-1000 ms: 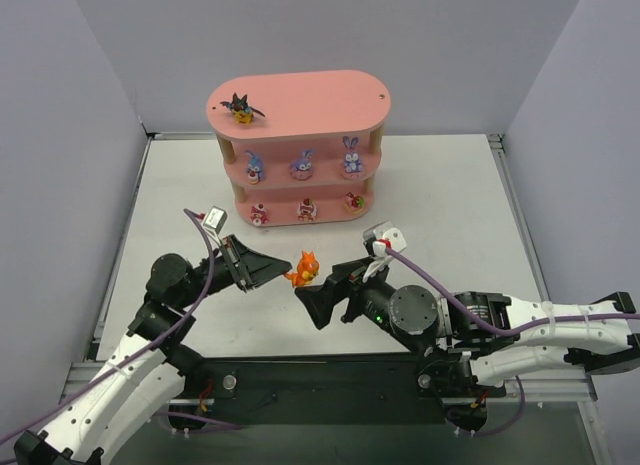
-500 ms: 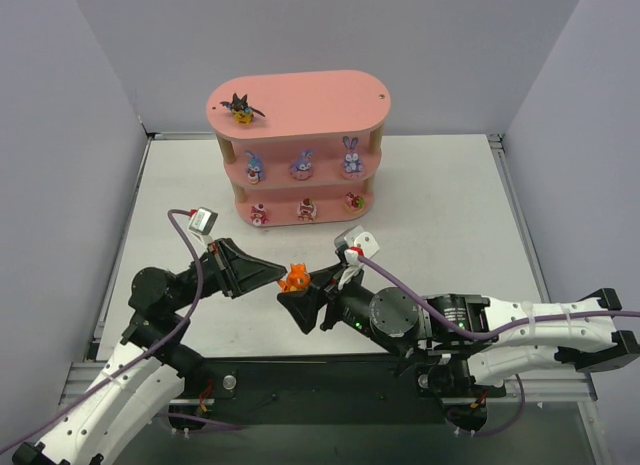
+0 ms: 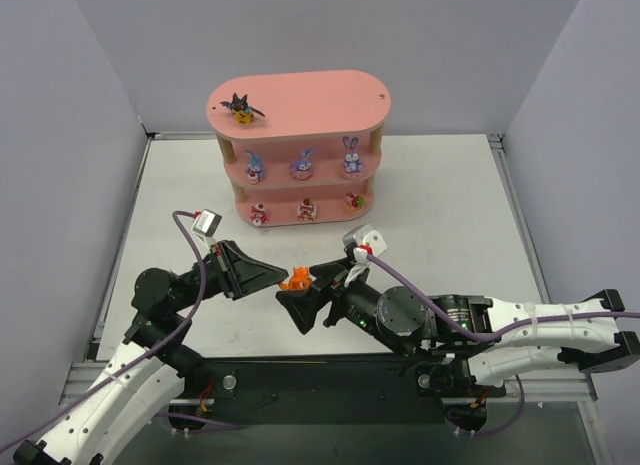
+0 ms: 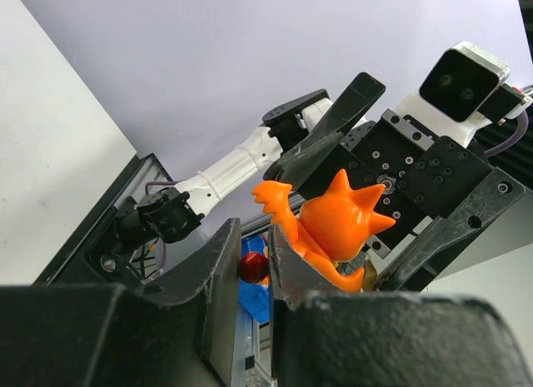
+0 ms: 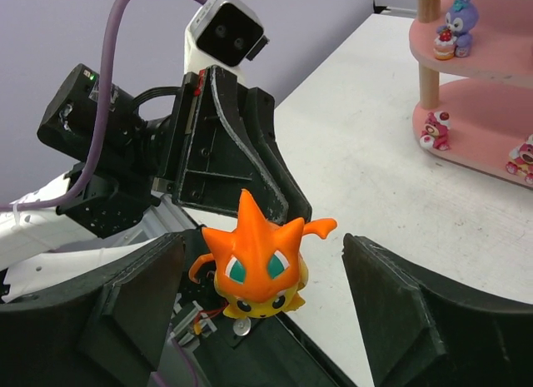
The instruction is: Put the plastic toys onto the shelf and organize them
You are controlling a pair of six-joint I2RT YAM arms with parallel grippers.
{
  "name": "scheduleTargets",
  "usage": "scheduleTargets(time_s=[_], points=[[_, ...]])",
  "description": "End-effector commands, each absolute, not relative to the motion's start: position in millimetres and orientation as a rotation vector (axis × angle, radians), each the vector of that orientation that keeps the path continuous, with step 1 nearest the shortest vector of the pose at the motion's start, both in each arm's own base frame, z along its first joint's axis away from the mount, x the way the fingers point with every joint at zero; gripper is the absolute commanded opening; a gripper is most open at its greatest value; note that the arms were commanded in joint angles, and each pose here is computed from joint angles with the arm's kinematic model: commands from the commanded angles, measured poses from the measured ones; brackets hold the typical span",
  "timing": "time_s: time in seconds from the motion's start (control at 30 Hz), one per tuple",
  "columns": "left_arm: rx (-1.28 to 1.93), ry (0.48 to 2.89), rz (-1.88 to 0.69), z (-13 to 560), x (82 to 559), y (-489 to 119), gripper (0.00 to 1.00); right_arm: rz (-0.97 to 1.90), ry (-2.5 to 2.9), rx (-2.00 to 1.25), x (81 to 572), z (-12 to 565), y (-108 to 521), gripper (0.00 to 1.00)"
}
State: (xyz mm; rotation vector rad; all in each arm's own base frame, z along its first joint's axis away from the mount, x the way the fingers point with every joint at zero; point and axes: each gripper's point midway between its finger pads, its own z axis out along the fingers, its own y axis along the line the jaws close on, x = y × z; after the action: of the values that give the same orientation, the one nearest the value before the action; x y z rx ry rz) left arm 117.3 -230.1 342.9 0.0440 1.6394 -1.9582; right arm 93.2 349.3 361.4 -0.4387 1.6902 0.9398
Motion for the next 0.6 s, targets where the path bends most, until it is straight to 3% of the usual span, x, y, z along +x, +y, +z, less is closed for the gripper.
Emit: scheduleTargets(time_s=[0.0, 0.4, 0.5, 0.53, 0.57], points=[[0.103, 1.555, -1.985, 360, 110, -228, 0.0, 0.942, 1.653, -0.314, 105, 379, 334, 0.77], [0.088, 1.563, -1.981, 357, 112, -228, 0.0, 0.94, 1.667, -0.333, 103, 378, 343, 0.37], [0.107, 1.549, -1.977, 362, 110, -228, 0.0, 0.951, 1.668, -0.338, 102, 379, 345, 0.18], [0.109, 1.554, -1.971, 361, 110, -228, 0.0, 0.951, 1.669, -0.34, 101, 380, 346, 0.04], [0.12, 1.554, -1.951, 362, 111, -228, 0.0, 0.948, 1.67, -0.339, 102, 382, 345, 0.0]])
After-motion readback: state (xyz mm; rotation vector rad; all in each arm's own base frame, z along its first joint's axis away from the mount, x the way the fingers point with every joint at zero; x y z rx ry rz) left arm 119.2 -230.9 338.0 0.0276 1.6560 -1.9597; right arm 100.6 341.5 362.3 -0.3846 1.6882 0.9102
